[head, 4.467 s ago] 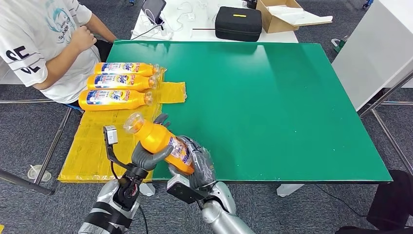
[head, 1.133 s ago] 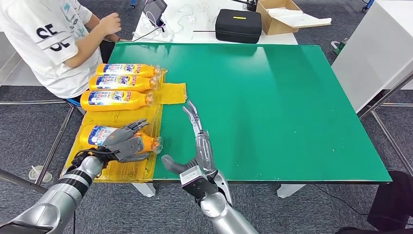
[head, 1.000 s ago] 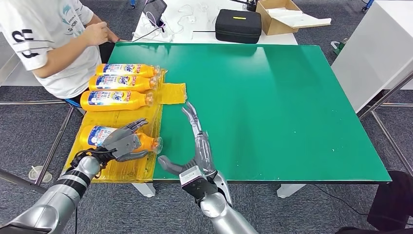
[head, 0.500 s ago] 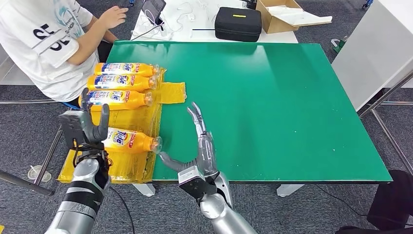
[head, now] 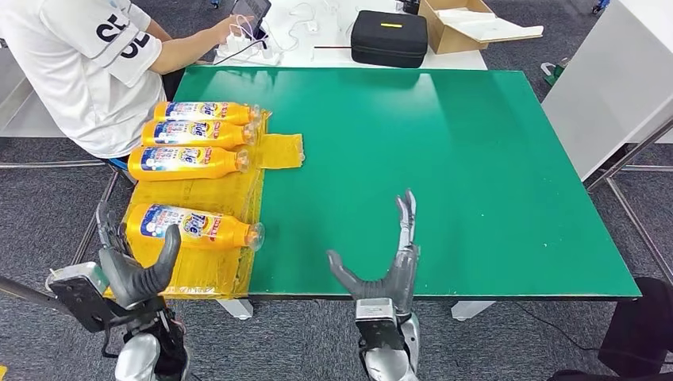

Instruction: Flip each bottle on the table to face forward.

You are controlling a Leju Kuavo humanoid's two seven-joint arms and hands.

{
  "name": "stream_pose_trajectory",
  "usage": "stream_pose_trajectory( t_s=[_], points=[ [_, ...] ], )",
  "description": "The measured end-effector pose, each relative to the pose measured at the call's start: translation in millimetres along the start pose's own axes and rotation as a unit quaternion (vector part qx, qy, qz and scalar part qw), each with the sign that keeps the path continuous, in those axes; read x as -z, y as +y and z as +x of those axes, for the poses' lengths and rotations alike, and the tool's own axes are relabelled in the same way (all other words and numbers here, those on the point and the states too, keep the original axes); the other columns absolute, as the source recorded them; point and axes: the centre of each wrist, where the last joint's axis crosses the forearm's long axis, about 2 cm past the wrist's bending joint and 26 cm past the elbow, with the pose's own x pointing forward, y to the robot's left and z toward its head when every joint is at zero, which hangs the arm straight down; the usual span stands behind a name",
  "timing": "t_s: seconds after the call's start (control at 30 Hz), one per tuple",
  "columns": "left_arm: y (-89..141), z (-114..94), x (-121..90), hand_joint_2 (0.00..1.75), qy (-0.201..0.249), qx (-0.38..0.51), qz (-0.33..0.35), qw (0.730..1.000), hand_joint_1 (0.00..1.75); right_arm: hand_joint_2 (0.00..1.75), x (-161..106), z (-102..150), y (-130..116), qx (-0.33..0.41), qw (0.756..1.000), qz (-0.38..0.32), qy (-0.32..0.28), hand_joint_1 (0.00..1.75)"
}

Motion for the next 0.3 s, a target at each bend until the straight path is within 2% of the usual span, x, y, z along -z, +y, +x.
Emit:
stream_pose_trajectory(
  t_s=[0.17,0.3],
  points=[
    [0,0,-43,1.75,0.056,0.001,0.001,0.998,0.0,1.75,-19,-3,-25,-0.029,0.998,-0.039,0.038,0.0],
    [-3,-1,-59,1.75,0.08,-0.002,-0.006,0.997,0.0,1.75,-29,-6,-35,-0.041,0.996,-0.05,0.059,0.0]
  ],
)
